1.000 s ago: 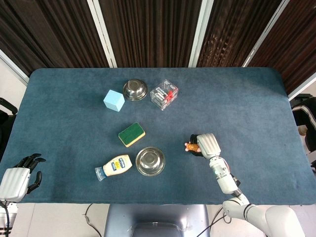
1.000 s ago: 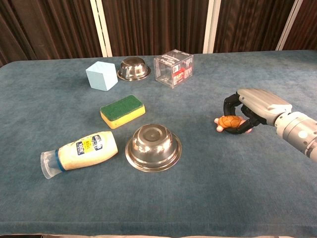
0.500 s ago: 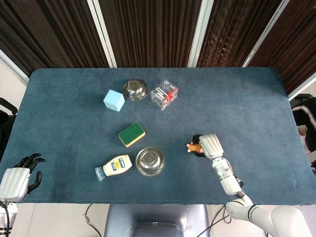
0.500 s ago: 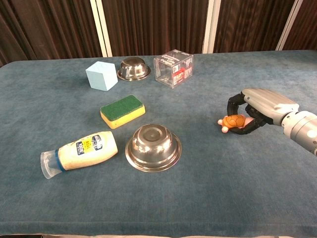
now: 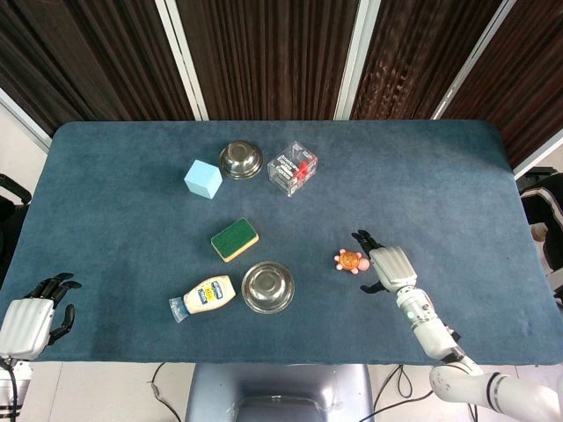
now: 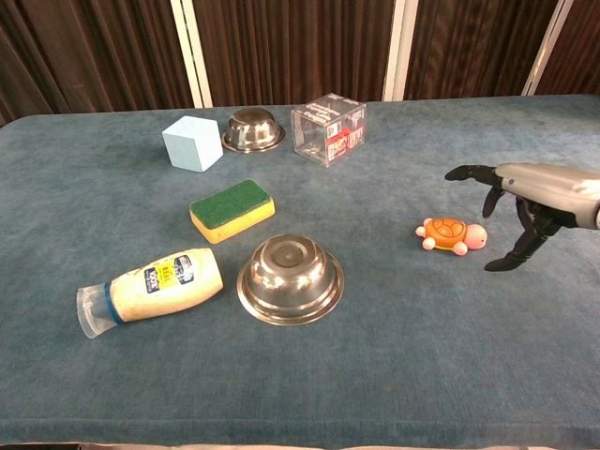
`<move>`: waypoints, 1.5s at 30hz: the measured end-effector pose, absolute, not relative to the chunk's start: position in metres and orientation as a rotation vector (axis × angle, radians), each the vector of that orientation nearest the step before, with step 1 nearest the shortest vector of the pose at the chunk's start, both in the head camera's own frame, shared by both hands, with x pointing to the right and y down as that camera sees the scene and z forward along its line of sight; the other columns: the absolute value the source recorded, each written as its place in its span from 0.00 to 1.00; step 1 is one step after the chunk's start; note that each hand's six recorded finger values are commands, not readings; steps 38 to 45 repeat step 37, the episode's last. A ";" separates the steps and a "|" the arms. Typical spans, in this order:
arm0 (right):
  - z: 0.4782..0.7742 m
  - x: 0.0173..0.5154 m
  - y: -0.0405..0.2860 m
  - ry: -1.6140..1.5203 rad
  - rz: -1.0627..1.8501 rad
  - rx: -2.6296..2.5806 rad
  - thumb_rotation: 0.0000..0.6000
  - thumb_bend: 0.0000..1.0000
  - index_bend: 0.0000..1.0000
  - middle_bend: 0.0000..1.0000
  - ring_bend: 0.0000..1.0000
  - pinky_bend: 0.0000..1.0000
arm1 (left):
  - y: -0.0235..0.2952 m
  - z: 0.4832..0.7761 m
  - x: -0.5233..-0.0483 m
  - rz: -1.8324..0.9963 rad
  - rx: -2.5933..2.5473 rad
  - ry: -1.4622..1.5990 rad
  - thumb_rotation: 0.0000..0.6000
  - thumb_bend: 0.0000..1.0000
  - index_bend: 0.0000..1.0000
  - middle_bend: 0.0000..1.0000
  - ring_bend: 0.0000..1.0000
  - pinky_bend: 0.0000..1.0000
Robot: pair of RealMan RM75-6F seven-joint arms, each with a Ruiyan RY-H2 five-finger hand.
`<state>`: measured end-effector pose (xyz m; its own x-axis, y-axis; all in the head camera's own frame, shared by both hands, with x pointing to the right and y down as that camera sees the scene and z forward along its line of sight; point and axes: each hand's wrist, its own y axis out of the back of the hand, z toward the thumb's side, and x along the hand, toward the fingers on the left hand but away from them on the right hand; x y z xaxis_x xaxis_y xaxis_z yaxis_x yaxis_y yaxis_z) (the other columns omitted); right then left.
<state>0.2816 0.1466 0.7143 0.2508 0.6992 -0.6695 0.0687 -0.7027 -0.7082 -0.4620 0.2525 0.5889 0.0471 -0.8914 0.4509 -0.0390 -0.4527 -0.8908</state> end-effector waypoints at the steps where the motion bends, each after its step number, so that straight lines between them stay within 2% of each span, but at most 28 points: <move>1: 0.707 0.284 0.148 -0.695 1.490 -1.976 1.00 0.01 0.00 0.08 0.14 0.44 | 0.253 0.589 -0.462 -1.493 -1.602 0.958 1.00 0.56 0.34 0.21 0.26 0.55; 2: 0.696 0.289 0.150 -0.699 1.499 -1.974 1.00 0.01 0.00 0.08 0.14 0.38 | 0.253 0.589 -0.462 -1.493 -1.602 0.958 1.00 0.56 0.34 0.21 0.26 0.55; 4: 0.679 0.300 0.152 -0.718 1.511 -1.950 1.00 0.01 0.00 0.08 0.14 0.32 | 0.253 0.588 -0.462 -1.492 -1.601 0.957 1.00 0.56 0.34 0.21 0.26 0.55; 7: 0.654 0.325 0.158 -0.761 1.531 -1.858 1.00 0.01 0.01 0.08 0.14 0.27 | 0.252 0.587 -0.462 -1.492 -1.599 0.963 1.00 0.56 0.34 0.21 0.26 0.55; 14: 0.606 0.400 0.187 -0.899 1.608 -1.579 1.00 0.01 0.09 0.08 0.14 0.25 | 0.252 0.587 -0.460 -1.491 -1.598 0.954 1.00 0.56 0.30 0.21 0.26 0.55; 20: 0.579 0.431 0.202 -1.002 1.564 -1.442 1.00 0.01 0.12 0.08 0.12 0.24 | 0.253 0.587 -0.460 -1.495 -1.597 0.947 1.00 0.56 0.28 0.21 0.26 0.55; 25: 0.571 0.435 0.209 -1.023 1.536 -1.419 1.00 0.01 0.12 0.08 0.12 0.24 | 0.253 0.587 -0.460 -1.493 -1.596 0.951 1.00 0.56 0.27 0.21 0.26 0.55; 32: 0.580 0.431 0.214 -0.958 1.561 -1.438 1.00 0.01 0.13 0.08 0.12 0.24 | 0.254 0.587 -0.459 -1.486 -1.599 0.942 1.00 0.56 0.27 0.21 0.26 0.55; 45: 0.580 0.430 0.215 -0.964 1.555 -1.446 1.00 0.01 0.14 0.09 0.12 0.24 | 0.254 0.586 -0.459 -1.485 -1.594 0.940 1.00 0.56 0.27 0.21 0.26 0.55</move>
